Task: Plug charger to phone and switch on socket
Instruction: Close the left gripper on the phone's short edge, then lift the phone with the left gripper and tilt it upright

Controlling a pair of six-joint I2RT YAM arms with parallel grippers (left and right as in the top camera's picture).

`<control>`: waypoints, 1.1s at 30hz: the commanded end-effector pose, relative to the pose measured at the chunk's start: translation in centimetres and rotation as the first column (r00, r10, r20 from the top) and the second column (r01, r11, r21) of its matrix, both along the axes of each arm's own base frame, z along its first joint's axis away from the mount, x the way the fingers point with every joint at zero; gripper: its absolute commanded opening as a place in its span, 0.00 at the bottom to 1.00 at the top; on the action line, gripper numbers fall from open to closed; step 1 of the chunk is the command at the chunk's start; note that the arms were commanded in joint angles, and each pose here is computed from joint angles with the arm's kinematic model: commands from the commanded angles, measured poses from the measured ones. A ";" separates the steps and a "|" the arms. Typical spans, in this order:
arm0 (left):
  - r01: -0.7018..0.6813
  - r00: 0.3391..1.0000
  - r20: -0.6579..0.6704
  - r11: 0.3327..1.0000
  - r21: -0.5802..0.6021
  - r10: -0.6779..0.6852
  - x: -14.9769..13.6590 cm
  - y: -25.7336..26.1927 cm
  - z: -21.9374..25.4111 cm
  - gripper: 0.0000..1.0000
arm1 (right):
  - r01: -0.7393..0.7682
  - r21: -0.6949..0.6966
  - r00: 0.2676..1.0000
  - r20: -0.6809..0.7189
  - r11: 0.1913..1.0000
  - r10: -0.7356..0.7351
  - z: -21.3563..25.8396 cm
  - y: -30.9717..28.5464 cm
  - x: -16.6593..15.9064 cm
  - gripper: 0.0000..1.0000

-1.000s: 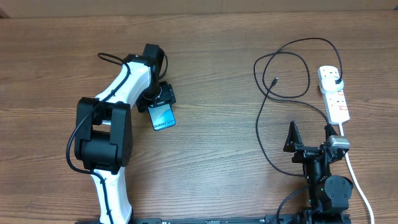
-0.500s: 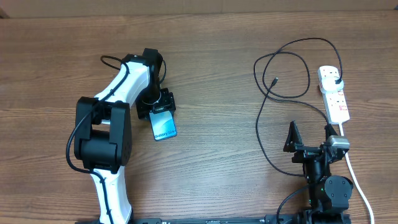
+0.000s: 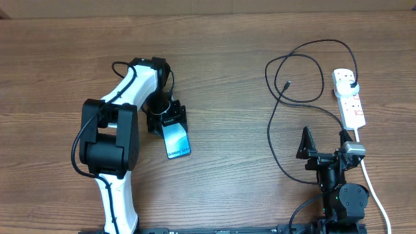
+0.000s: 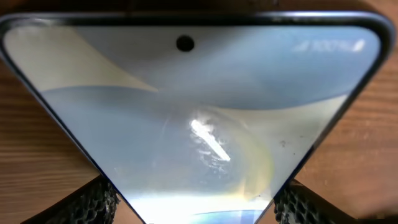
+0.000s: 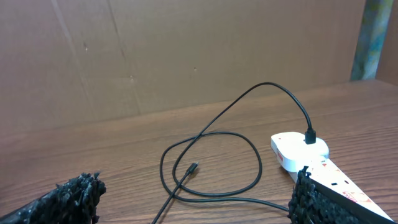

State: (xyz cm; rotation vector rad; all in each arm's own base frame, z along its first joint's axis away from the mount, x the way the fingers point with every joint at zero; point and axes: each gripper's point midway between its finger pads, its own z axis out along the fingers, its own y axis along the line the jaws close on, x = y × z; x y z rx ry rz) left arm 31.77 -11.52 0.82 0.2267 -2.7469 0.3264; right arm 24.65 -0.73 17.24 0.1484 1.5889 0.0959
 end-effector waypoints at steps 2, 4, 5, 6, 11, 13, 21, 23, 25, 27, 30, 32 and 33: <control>0.040 0.999 0.008 0.995 -0.090 -0.039 0.4 -1.3 -0.1 0.63 | -0.005 -0.005 1.000 0.003 1.000 0.005 -0.2 0.1 0.0 1.00; 0.047 0.998 0.033 0.996 -0.072 -0.045 0.9 -1.1 -0.3 0.63 | -0.005 -0.004 1.000 0.003 1.000 0.005 -0.2 0.1 0.0 1.00; 0.052 0.997 0.051 0.997 -0.056 -0.049 1.3 -0.8 -0.6 0.63 | -0.005 -0.005 1.000 0.004 1.000 0.005 -0.2 0.1 0.0 1.00; 0.054 0.996 0.068 0.998 -0.037 -0.051 1.7 -0.6 -0.8 0.64 | -0.005 -0.004 1.000 0.003 1.000 0.005 -0.2 0.1 0.0 1.00; -0.018 0.989 0.146 0.984 0.177 -0.008 3.8 2.5 -1.9 0.67 | -0.005 -0.005 1.000 0.004 1.000 0.005 -0.2 0.1 0.0 1.00; -0.064 0.983 0.183 0.960 0.272 0.014 4.6 4.0 -2.1 0.69 | -0.005 -0.004 1.000 0.003 1.000 0.005 -0.2 0.1 0.0 1.00; -0.133 0.958 0.284 0.937 0.323 0.038 6.7 4.9 -2.9 0.73 | -0.005 -0.004 1.000 0.003 1.000 0.005 -0.2 0.1 0.0 1.00; -0.149 0.957 0.284 0.936 0.320 0.055 6.4 4.9 -3.6 0.76 | -0.005 -0.004 1.000 0.003 1.000 0.005 -0.2 0.1 0.0 1.00; -0.145 0.961 0.271 0.942 0.301 0.061 5.6 4.5 -4.5 0.80 | -0.005 -0.005 1.000 0.003 1.000 0.005 -0.2 0.1 0.0 1.00; -0.137 0.966 0.252 0.947 0.291 0.062 4.7 4.2 -5.3 0.83 | -0.005 -0.005 1.000 0.004 1.000 0.005 -0.2 0.1 0.0 1.00; -0.126 0.972 0.226 0.945 0.300 0.058 3.6 4.3 -5.9 1.00 | -0.005 -0.004 1.000 0.004 1.000 0.005 -0.2 0.1 0.0 1.00; -0.122 0.976 0.212 0.945 0.305 0.057 3.1 4.4 -6.1 1.00 | -0.005 -0.005 1.000 0.003 1.000 0.005 -0.2 0.1 0.0 1.00; -0.120 0.977 0.205 0.944 0.306 0.058 2.9 4.5 -6.1 1.00 | -0.005 -0.004 1.000 0.003 1.000 0.005 -0.2 0.1 0.0 1.00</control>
